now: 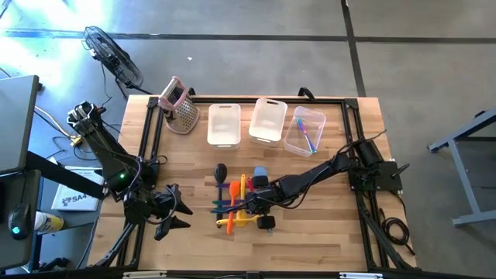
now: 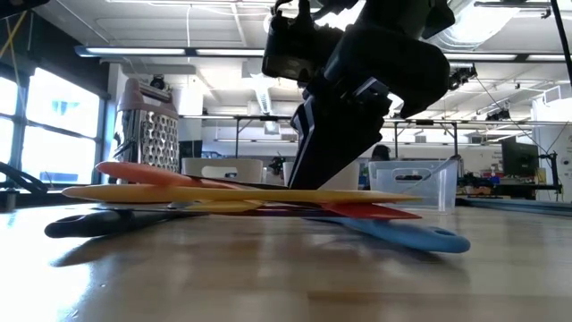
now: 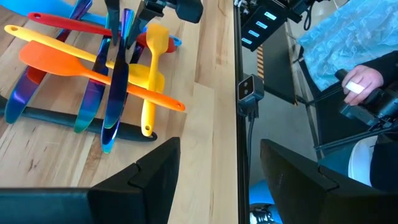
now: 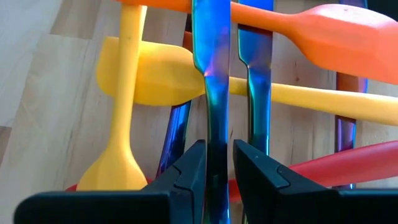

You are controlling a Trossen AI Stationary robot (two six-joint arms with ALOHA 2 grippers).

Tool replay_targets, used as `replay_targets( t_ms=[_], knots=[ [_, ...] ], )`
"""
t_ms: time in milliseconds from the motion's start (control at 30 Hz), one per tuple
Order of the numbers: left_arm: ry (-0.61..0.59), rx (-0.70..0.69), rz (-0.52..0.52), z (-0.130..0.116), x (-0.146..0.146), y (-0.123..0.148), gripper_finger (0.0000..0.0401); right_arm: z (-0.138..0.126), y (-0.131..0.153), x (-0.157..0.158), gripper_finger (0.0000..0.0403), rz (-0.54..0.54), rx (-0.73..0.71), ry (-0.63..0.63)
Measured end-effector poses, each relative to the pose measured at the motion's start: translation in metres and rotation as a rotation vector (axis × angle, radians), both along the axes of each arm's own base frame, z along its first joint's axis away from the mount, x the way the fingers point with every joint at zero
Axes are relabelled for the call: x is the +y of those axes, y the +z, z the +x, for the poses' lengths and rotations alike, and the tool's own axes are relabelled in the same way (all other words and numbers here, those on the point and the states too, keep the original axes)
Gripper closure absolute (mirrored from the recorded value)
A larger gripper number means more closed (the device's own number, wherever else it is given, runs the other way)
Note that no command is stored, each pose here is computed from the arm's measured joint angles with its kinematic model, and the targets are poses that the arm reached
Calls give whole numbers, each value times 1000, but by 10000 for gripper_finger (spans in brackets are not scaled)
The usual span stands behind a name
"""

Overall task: Pick & Place Kitchen Items
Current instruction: Put the blue table knife into the transparent bin

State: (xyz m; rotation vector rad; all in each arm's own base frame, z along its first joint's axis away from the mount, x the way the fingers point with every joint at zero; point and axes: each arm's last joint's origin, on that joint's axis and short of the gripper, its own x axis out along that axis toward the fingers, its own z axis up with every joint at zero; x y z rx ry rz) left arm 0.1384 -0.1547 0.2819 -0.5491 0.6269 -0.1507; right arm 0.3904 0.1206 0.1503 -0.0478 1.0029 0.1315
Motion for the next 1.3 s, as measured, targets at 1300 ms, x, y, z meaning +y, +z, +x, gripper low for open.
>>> replay_targets(
  t_ms=[1300],
  knots=[
    [-3,5,2,0,0,0,185,4,-14,6,378,54,3,-18]
  ],
)
